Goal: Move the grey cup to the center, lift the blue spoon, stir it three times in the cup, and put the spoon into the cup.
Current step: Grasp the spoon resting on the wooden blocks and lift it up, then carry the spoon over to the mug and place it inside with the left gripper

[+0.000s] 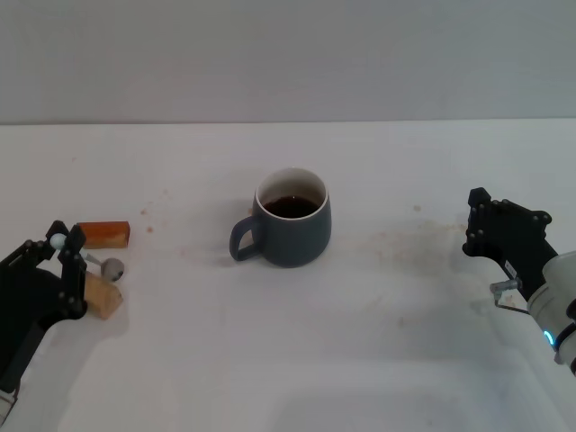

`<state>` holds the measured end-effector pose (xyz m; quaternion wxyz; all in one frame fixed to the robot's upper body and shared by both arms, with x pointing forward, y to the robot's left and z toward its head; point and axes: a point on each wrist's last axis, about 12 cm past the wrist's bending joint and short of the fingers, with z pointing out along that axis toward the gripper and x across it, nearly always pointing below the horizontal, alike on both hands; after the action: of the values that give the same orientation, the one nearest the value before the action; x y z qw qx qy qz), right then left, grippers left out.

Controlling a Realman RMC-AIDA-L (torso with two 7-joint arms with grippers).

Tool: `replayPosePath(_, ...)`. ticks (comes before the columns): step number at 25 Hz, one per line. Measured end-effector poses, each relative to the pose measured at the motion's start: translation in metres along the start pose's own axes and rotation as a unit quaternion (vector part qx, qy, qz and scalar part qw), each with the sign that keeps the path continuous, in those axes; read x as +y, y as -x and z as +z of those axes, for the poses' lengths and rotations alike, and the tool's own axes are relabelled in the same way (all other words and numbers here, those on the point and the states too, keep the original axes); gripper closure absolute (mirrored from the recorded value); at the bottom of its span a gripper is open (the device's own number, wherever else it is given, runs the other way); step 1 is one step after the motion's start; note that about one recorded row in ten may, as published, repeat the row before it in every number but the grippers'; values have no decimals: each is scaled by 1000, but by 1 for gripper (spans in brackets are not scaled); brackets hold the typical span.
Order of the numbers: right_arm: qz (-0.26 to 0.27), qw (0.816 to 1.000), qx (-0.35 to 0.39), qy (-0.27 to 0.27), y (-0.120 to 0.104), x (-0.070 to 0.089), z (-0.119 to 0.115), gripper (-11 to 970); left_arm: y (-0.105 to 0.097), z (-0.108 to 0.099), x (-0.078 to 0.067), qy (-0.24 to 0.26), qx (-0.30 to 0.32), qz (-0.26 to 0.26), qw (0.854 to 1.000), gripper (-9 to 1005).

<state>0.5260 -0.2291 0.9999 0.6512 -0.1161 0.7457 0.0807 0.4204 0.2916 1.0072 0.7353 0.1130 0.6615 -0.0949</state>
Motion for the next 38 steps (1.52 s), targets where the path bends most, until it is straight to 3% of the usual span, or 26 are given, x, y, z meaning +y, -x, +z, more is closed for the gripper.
replayPosePath(12, 0, 1000, 1, -4, -1, -2, -1, 961, 14, 19, 1, -30, -36, 5, 999, 850)
replayPosePath(21, -1, 1000, 3, -13, -2, -7, -2, 961, 47, 44, -7, -88, -110, 11, 990, 850)
replayPosePath(38, 5, 993, 9, -114, -16, -50, -31, 961, 58, 78, -40, -160, -144, 8, 977, 850)
